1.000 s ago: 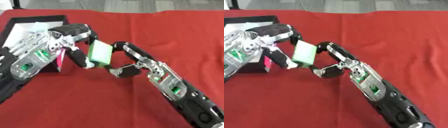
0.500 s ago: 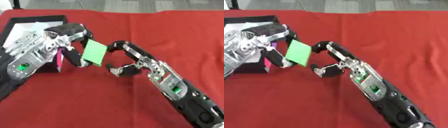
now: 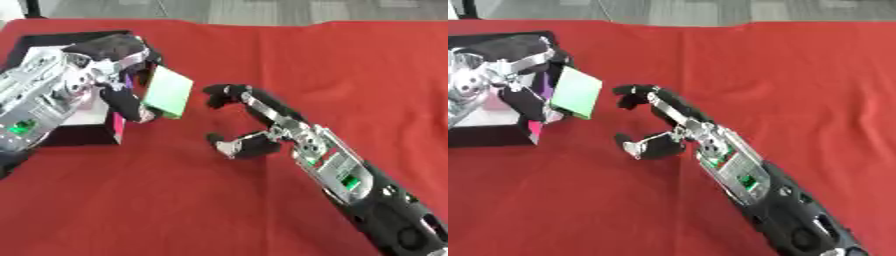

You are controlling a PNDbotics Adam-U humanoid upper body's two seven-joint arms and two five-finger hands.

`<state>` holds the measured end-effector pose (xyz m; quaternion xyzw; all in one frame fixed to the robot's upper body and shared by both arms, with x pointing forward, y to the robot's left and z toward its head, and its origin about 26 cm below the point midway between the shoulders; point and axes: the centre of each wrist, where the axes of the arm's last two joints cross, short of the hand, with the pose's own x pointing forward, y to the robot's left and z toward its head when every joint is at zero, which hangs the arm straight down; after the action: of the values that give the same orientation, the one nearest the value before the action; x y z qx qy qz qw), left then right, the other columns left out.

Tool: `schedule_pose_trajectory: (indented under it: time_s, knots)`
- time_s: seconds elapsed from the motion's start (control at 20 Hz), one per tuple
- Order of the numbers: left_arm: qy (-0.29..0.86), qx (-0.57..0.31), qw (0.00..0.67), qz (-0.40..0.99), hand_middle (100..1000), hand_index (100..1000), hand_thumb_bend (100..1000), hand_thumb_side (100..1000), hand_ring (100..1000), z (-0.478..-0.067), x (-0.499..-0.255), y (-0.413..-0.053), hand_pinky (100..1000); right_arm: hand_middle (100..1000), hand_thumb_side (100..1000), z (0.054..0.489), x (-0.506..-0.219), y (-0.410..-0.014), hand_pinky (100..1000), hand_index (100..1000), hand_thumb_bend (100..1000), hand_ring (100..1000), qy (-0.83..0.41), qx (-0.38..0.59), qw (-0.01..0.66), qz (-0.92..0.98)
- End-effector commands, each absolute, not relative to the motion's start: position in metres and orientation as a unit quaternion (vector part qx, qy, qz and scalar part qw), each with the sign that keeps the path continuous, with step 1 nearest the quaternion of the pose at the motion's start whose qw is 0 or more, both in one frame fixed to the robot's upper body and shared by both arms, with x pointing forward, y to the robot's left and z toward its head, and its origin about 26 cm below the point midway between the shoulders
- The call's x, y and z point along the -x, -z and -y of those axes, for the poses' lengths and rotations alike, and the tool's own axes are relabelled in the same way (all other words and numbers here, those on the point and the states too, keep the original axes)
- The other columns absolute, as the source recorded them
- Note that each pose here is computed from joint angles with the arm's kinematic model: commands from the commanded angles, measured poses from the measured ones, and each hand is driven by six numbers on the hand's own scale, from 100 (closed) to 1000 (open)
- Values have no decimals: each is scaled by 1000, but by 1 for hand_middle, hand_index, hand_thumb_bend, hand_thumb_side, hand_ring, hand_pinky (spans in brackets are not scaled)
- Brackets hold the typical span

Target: Pick up the objects with one hand, pass them to the other hand, and then place them into the box on the other side of the table.

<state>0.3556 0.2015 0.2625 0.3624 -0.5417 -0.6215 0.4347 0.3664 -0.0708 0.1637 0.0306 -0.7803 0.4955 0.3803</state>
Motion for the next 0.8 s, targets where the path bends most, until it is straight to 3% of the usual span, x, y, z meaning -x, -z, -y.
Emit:
schedule_pose_trajectory:
  time_s: [0.05,0.55,0.8]
  knots:
    - [609,-383,431,546,386,352,314,100,638,-213,-351,-277,741,732,100,69,-364,-173,921,903,285,799,-491,-25,369,789]
    - [516,-452,481,546,377,348,294,100,637,-270,-344,-290,741,735,100,72,-365,-176,920,904,282,799,-481,-20,374,793]
    - [437,-503,529,525,379,350,267,100,637,-314,-353,-289,743,734,100,72,-364,-179,919,902,276,797,-477,-20,372,796]
